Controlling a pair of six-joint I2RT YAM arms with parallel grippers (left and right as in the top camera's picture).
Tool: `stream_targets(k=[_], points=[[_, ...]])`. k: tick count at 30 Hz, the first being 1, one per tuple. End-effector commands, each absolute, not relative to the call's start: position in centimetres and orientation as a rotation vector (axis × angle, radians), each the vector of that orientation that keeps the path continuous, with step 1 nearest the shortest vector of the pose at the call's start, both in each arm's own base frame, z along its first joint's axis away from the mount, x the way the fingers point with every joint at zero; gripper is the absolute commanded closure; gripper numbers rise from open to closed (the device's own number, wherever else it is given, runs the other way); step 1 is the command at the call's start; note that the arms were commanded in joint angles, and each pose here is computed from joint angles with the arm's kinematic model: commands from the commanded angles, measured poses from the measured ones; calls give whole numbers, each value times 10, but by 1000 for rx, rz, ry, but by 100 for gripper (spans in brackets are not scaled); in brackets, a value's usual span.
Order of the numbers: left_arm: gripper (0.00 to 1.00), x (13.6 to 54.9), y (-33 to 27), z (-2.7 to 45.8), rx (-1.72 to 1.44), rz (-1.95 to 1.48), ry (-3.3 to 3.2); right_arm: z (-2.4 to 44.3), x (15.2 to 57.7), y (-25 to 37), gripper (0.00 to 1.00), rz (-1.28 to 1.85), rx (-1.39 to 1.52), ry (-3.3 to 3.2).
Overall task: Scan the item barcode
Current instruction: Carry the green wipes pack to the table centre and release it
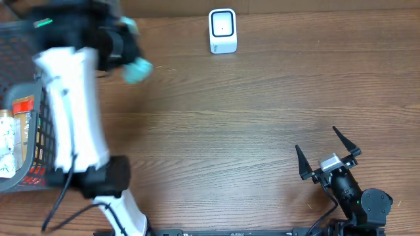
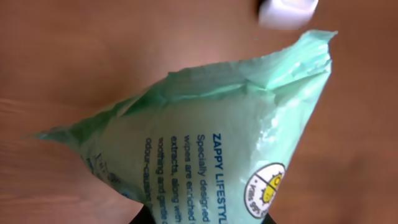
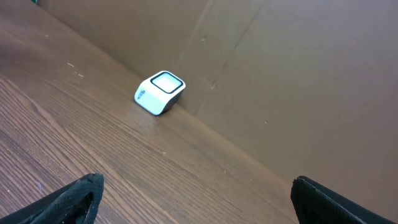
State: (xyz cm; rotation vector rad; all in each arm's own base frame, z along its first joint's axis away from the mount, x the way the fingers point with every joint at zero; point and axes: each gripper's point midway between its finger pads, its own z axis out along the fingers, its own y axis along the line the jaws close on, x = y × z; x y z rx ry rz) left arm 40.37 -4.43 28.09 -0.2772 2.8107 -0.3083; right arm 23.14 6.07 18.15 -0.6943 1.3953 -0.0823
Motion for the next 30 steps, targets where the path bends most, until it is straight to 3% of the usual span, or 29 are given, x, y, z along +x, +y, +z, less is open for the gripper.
stream_targets(k=[1, 10, 12, 14, 15, 16, 21, 25, 26, 30], points=[[96, 397, -86, 219, -260, -220, 3006, 177, 232, 62, 0, -75, -699, 1399], [95, 361, -171, 91, -140, -129, 3223, 177, 232, 62, 0, -75, -699, 1399], [73, 356, -184, 78, -98, -179, 3230, 177, 232, 62, 0, -75, -699, 1399], [26, 352, -195, 72, -45, -213, 3234, 177, 232, 62, 0, -75, -699, 1399], [10, 351, -197, 71, -32, -208, 3233, 177, 232, 62, 0, -75, -699, 1399], [0, 351, -199, 72, -10, -212, 3226, 177, 232, 62, 0, -75, -699, 1399], [0, 379, -178, 112, -48, -168, 3134, 177, 232, 62, 0, -75, -699, 1399], [0, 415, -106, 216, -243, -107, 2914, 177, 232, 62, 0, -75, -699, 1399], [0, 420, -63, 266, -341, -79, 2787, 177, 232, 62, 0, -75, -699, 1399], [0, 406, 34, 343, -552, -9, 2539, 177, 232, 62, 0, -75, -699, 1399]])
